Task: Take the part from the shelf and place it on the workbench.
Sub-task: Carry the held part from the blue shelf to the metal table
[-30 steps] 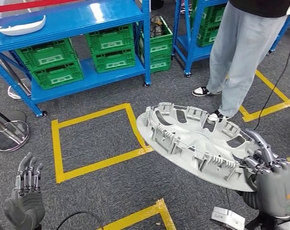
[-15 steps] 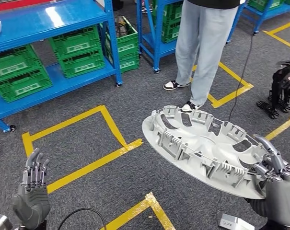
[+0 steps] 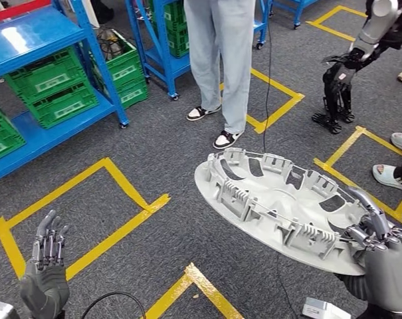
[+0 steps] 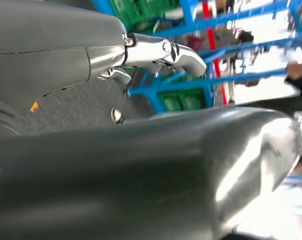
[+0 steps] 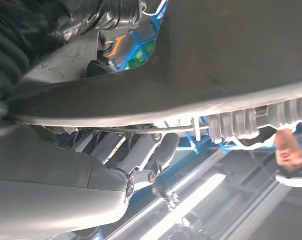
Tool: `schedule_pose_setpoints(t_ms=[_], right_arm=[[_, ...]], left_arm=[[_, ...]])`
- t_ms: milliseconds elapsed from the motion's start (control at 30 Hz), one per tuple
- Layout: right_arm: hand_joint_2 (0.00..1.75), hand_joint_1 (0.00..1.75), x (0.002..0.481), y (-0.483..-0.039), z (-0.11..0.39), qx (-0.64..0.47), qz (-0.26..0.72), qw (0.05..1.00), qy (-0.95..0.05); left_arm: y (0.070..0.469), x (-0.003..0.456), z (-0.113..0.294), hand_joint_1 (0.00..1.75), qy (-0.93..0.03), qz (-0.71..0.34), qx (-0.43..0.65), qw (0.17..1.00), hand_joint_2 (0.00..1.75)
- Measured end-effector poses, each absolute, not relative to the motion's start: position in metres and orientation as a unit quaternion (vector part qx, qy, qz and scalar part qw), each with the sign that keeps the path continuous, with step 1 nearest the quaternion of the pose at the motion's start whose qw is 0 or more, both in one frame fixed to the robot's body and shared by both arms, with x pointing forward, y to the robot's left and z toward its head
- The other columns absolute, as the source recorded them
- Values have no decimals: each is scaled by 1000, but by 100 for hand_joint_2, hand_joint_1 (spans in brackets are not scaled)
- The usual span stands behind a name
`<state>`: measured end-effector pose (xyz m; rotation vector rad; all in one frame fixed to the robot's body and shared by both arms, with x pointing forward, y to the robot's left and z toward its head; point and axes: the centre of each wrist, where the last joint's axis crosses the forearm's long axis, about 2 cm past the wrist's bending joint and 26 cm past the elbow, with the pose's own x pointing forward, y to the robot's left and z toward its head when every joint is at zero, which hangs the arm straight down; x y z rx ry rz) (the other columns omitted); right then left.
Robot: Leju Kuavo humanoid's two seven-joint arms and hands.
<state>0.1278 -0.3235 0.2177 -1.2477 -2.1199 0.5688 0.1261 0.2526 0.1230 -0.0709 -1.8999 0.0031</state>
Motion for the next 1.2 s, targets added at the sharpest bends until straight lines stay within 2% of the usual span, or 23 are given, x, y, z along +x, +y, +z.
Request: schedule_pose_setpoints(t_ms=[533,1200], right_arm=[[175,175,128,-315,213,-440,202,320,-814],[175,175,128,-312,215,-478,196,318,-795]], left_arm=[[254,109,124,0,-798,-13,-5,602,0],[258,128,123,0,-813,-4,-33,582,0]])
